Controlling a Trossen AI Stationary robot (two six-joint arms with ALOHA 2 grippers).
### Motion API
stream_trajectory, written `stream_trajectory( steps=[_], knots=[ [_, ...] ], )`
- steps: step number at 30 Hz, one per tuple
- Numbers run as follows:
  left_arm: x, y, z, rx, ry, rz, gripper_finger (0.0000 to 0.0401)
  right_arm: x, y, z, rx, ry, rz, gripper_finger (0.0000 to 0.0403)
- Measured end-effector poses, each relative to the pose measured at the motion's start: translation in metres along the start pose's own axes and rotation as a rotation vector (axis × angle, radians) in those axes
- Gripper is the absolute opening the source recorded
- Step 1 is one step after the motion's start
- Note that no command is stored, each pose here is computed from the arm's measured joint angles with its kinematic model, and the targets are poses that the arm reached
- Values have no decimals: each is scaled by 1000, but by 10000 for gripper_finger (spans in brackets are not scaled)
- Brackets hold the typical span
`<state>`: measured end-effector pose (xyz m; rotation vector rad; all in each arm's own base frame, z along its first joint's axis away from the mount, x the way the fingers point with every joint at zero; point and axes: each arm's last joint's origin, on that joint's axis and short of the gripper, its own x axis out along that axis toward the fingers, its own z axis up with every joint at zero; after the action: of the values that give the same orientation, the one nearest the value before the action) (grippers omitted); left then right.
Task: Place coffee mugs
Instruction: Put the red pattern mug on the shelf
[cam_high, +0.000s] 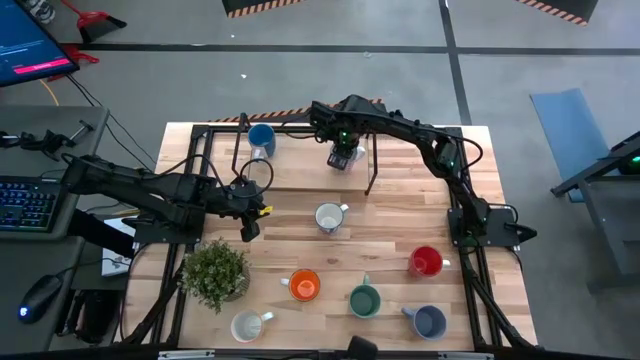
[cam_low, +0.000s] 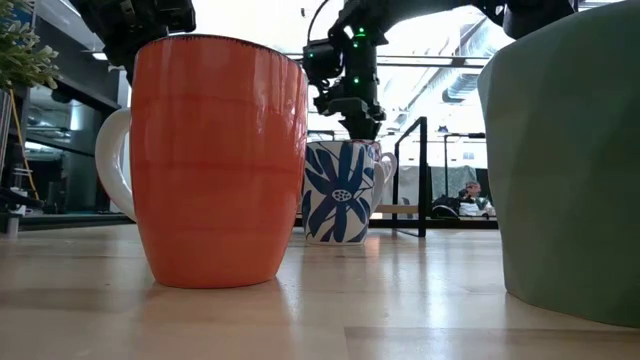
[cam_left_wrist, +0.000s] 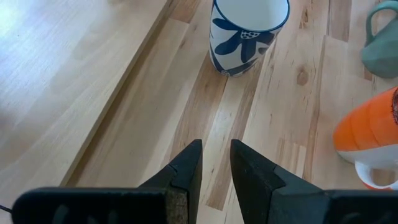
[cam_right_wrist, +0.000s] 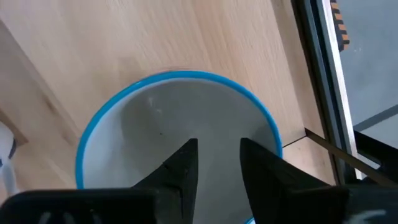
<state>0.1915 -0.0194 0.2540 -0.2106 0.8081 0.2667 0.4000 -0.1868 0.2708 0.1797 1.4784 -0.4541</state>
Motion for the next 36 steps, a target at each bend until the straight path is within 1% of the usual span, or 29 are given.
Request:
stream_trajectory(
  steps=[4, 8, 17, 26, 31, 36],
  knots=[
    [0, 0, 0, 0, 0, 0, 74, 0, -3, 0, 8, -3, -6, 99],
    [0, 0, 0, 1, 0, 1, 74, 1, -8, 0, 17, -2, -44, 99],
    [0, 0, 0, 0, 0, 0, 74, 3, -20, -1, 36, 5, -50, 99],
    [0, 0, 0, 1, 0, 0, 74, 4, -31, -4, 35, 33, -91, 99],
    [0, 0, 0, 1, 0, 1, 74, 5, -36, -4, 45, 35, -96, 99],
    [0, 0, 0, 0, 0, 0, 74, 6, -43, -5, 58, 42, -138, 99]
  ],
)
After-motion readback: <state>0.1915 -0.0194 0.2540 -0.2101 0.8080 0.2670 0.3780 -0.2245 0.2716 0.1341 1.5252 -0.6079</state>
